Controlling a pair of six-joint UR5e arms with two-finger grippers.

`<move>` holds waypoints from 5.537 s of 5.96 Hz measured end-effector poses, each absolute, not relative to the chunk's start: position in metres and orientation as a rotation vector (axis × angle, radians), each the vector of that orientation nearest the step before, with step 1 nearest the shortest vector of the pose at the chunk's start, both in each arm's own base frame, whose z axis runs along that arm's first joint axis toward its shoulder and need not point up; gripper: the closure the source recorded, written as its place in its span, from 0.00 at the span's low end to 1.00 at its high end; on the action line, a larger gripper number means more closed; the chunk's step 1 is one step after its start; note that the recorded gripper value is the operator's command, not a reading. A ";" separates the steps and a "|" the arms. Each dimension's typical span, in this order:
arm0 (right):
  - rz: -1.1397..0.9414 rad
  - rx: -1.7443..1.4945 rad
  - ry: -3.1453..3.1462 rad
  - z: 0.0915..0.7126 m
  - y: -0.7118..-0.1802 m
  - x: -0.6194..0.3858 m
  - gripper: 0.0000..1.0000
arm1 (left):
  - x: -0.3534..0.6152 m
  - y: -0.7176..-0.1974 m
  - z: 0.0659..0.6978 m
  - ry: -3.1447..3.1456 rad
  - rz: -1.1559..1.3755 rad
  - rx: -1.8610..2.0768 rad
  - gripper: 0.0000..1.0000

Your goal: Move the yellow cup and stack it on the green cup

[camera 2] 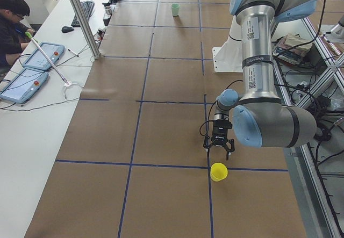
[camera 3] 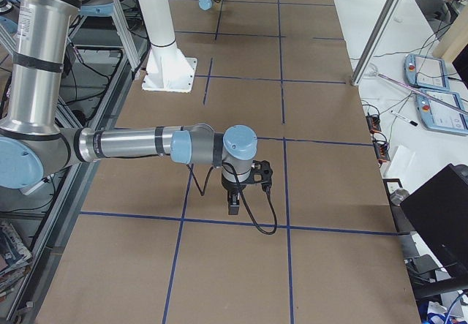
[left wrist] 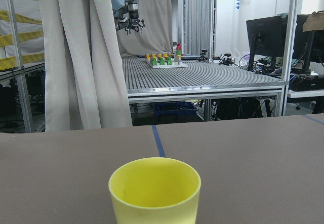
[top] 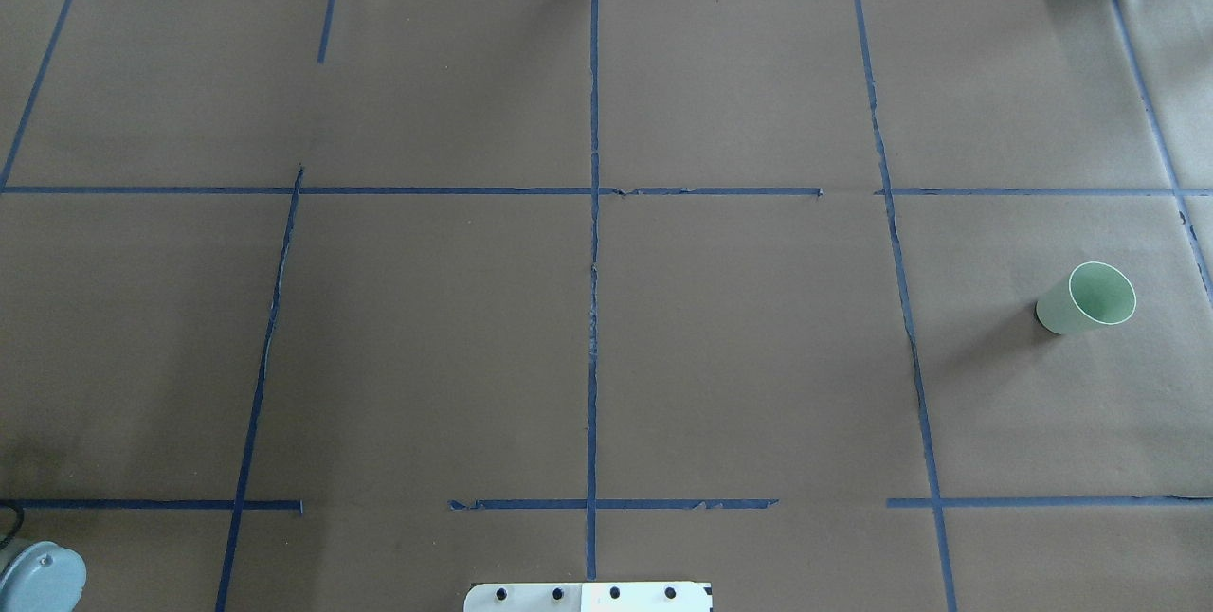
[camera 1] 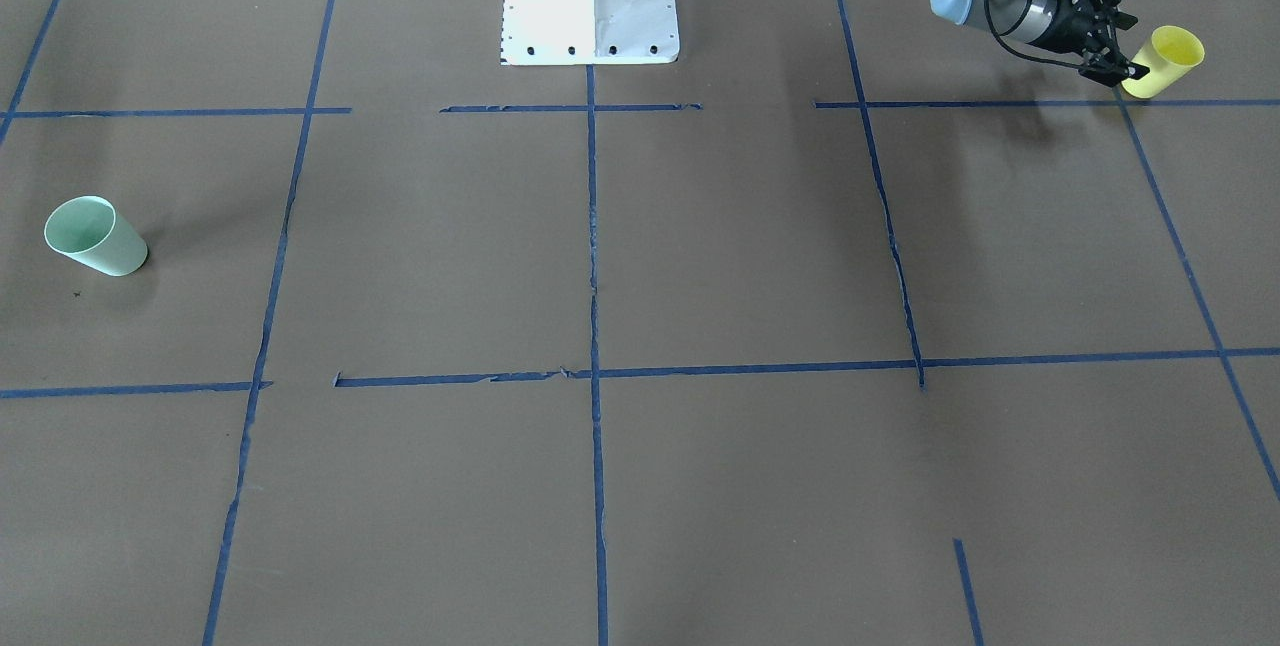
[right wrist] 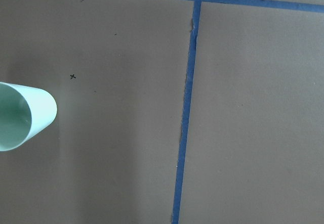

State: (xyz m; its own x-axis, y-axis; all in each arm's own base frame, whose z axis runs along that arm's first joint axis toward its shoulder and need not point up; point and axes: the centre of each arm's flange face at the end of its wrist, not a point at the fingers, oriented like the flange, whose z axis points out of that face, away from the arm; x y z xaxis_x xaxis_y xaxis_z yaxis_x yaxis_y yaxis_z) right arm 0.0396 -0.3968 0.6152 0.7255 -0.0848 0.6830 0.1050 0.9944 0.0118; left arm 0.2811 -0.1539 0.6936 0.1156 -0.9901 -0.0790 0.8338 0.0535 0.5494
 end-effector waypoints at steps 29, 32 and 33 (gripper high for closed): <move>-0.100 -0.028 -0.777 0.612 -0.397 0.038 0.00 | 0.307 -0.519 0.401 0.525 -0.690 0.927 0.77; -0.128 0.002 -0.795 0.596 -0.411 0.031 0.00 | 0.413 -0.522 0.254 0.704 -0.446 1.015 0.79; -0.160 0.025 -0.808 0.581 -0.425 0.020 0.00 | 0.442 -0.523 0.221 0.764 -0.372 1.027 0.79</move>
